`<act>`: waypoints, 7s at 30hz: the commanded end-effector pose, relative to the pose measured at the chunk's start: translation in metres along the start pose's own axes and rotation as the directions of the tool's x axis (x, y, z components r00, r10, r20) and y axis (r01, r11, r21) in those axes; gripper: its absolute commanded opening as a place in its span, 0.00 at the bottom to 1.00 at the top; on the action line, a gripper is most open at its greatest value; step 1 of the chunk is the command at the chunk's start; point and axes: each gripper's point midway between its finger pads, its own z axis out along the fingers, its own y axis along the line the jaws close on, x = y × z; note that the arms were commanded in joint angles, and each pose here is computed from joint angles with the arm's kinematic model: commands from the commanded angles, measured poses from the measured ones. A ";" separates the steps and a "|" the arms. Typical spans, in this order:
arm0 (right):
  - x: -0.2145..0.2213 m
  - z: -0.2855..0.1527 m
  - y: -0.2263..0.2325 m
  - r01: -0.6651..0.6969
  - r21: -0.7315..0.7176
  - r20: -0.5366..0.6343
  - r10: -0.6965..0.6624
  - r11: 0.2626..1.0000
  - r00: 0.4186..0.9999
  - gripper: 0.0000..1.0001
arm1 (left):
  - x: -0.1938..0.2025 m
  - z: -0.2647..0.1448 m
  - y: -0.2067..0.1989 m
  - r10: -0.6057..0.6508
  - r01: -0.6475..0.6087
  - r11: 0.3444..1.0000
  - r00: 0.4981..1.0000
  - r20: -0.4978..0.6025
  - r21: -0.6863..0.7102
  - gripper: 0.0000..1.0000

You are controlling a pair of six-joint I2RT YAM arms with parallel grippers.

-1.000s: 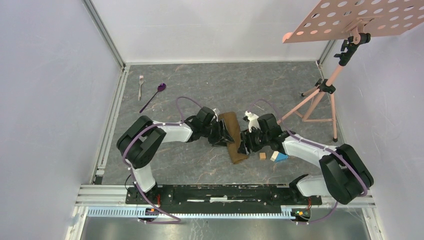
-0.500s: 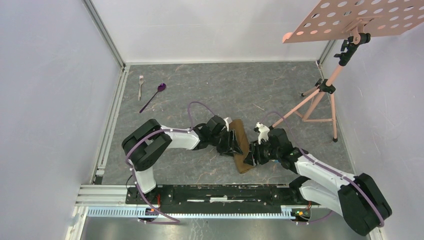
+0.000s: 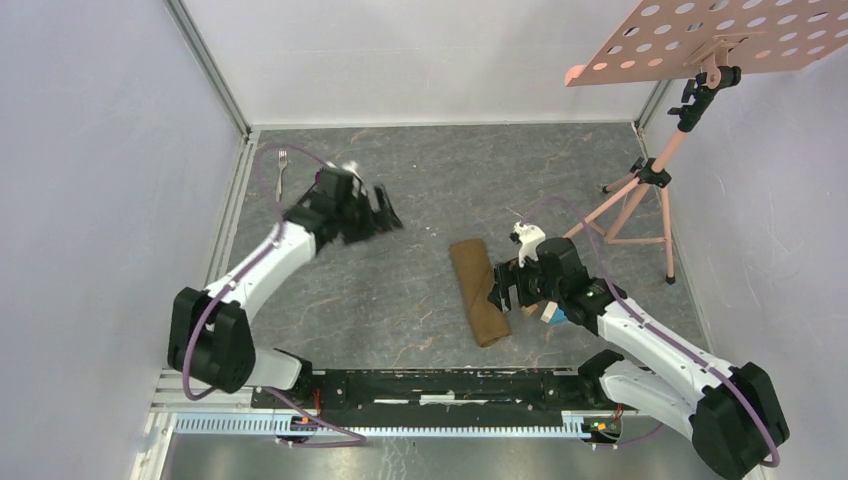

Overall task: Fold the napkin into a case and place the utensils inside
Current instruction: Move the smaller rectangle-folded napkin to the center of the board, then pick up the spoon from the corner of the board, then insert the spoon into the folded napkin.

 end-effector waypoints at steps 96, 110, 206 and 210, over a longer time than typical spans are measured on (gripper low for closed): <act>0.040 0.008 0.000 -0.022 -0.116 -0.059 0.016 0.993 0.998 0.64 | -0.048 0.045 -0.114 -0.139 0.290 0.920 0.871 0.471 -0.264 0.02; 0.047 0.010 0.004 -0.040 -0.147 -0.071 0.029 0.988 0.997 0.57 | -0.019 0.077 -0.127 0.029 0.169 0.917 0.875 0.484 -0.361 0.02; 0.060 0.021 0.007 -0.068 -0.182 -0.084 0.053 0.981 0.995 0.32 | 0.140 0.073 -0.094 -0.273 0.224 0.854 0.961 -0.038 -0.469 0.16; 0.058 0.020 0.007 -0.067 -0.182 -0.080 0.053 0.981 0.995 0.32 | 0.136 0.070 -0.095 -0.267 0.225 0.860 0.963 -0.027 -0.457 0.26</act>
